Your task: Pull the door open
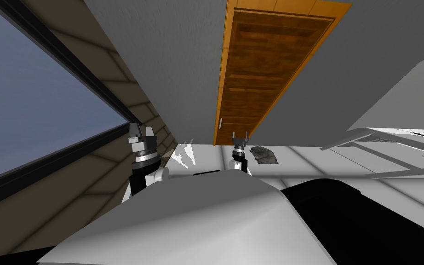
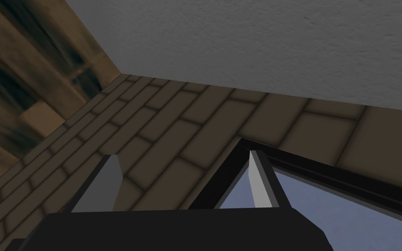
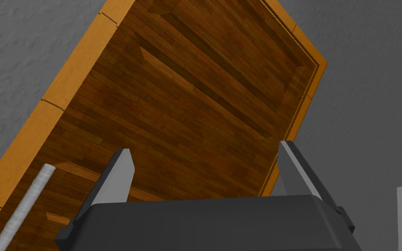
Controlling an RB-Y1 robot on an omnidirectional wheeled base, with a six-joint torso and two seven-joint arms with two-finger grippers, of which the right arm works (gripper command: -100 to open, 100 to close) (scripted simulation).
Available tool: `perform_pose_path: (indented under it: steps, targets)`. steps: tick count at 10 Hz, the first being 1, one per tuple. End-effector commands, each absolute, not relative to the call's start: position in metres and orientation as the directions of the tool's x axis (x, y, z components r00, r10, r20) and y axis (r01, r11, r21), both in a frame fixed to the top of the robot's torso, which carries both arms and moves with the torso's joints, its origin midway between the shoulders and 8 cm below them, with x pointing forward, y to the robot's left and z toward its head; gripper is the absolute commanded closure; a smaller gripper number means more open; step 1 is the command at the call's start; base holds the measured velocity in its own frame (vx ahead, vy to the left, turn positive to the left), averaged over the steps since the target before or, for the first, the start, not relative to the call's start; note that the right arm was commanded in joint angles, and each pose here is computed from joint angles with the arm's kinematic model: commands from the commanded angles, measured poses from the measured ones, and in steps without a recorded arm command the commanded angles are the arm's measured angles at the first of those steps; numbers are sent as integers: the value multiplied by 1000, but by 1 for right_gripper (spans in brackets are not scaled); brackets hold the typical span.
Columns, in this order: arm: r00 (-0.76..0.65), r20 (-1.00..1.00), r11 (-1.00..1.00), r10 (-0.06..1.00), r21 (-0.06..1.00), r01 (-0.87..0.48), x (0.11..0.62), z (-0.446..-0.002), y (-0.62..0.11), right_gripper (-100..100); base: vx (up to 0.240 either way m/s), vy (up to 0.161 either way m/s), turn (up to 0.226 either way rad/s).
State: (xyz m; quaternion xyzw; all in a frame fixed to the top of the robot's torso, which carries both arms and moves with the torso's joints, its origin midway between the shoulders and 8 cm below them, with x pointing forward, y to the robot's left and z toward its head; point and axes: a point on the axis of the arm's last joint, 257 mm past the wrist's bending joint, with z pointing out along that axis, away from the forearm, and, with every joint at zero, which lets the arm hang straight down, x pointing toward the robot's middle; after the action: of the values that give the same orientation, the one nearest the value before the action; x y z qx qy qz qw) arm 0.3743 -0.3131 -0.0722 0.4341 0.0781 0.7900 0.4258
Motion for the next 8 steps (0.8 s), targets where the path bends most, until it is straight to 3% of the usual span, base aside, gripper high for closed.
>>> perform_pose_path:
  steps: [1, 8]
  targets:
    - [-266, 659, -661, 704, 470, -585, 376, -86, -316, -100, 108, -35, 156]
    - [-250, 805, -779, 537, 360, -513, 386, -154, -332, -100, 93, -36, 149]
